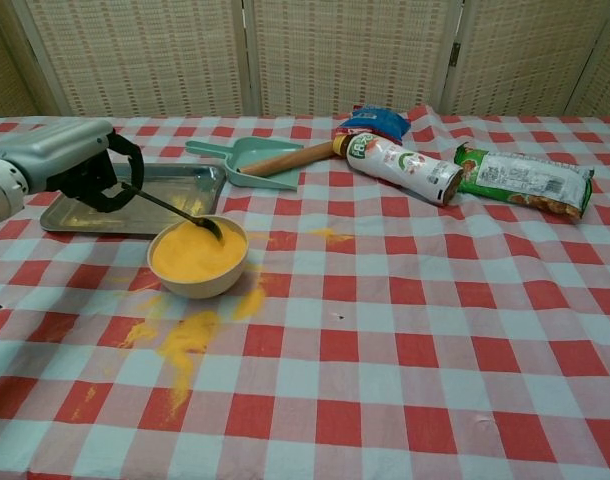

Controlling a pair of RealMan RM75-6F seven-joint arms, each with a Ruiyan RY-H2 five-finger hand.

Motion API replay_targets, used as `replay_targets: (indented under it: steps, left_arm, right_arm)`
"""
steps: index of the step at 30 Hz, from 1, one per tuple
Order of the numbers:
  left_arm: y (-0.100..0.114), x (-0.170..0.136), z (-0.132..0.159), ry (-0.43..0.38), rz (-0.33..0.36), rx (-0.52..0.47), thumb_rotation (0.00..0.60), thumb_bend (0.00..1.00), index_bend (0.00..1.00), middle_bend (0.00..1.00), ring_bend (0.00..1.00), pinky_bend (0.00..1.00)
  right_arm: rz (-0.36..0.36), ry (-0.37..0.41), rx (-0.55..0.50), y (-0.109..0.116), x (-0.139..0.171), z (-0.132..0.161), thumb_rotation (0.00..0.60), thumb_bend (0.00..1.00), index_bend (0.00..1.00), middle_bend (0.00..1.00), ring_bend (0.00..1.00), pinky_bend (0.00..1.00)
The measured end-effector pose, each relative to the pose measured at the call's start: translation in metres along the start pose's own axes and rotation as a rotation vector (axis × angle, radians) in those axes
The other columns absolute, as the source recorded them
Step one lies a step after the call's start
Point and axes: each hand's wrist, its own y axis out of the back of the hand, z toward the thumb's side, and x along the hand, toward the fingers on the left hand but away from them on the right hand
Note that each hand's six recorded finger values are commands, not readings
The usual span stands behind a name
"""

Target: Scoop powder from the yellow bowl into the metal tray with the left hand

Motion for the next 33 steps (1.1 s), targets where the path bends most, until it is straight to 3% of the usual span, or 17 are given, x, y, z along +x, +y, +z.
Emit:
replay_targets:
  steps: [12, 23, 33]
  left_arm:
    - [0.0, -0.027, 0.004, -0.023, -0.056, -0.024, 0.6, 0.66, 0.9, 1.0, 1.0, 1.0]
    - [0.023, -0.05, 0.001, 0.012, 0.05, -0.02, 0.6, 0.66, 0.9, 1.0, 1.0, 1.0]
    - [0.012, -0.074, 0.001, 0.025, -0.004, -0.037, 0.6, 0.67, 0.9, 1.0, 1.0, 1.0]
  right_arm:
    - [-0.001, 0.012, 0.0, 0.0, 0.002, 0.003, 0.6, 0.04, 0.0, 0.0, 0.0, 0.0]
    - [0.0, 0.029, 0.0, 0.0, 0.005, 0.006, 0.6, 0.04, 0.0, 0.0, 0.0, 0.0]
    - [0.005, 0.044, 0.001, -0.001, 0.007, 0.009, 0.6, 0.04, 0.0, 0.0, 0.0, 0.0]
